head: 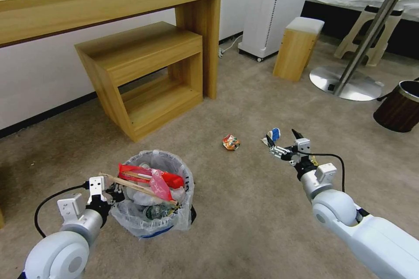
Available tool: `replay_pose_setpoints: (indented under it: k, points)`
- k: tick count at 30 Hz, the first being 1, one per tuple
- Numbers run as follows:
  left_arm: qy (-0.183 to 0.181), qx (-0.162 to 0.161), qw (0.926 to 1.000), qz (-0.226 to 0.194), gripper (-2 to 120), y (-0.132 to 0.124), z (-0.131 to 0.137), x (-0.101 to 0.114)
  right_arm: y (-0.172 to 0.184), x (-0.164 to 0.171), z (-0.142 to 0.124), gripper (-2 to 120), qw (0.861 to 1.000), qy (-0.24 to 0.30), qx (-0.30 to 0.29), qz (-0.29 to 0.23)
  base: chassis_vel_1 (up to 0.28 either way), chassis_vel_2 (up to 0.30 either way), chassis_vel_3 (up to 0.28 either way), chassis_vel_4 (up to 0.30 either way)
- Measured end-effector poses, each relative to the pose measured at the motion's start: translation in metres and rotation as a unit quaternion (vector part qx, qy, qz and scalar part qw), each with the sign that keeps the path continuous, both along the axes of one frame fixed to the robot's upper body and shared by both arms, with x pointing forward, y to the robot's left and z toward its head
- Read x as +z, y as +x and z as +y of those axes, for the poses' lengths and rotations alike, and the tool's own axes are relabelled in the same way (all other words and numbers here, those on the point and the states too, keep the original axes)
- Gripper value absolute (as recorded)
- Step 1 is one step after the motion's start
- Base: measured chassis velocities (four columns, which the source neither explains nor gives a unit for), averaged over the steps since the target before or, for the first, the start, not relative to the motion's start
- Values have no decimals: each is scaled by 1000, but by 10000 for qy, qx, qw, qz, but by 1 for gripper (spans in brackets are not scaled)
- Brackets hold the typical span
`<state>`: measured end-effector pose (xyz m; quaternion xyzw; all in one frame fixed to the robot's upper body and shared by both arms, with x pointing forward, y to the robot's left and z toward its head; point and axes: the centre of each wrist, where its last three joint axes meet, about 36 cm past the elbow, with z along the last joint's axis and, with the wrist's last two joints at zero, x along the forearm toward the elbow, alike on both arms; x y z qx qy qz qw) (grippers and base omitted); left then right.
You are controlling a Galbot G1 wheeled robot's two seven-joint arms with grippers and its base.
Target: Pick up the trash bin and place the garbage on the floor into it.
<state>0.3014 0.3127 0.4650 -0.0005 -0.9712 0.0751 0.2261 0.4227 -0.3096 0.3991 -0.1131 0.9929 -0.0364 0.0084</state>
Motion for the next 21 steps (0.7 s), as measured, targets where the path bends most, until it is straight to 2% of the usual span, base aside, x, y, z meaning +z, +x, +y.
replay_pose_setpoints:
  k: [12,21]
  points:
    - [18,2,10000,-14,0,-1,1,1,0,-3,2,100,10000,19,-7,-2,0,0,0,0]
    - [12,3,10000,-46,0,-2,0,2,0,-3,2,100,10000,22,-20,-11,-58,-72,-51,-61]
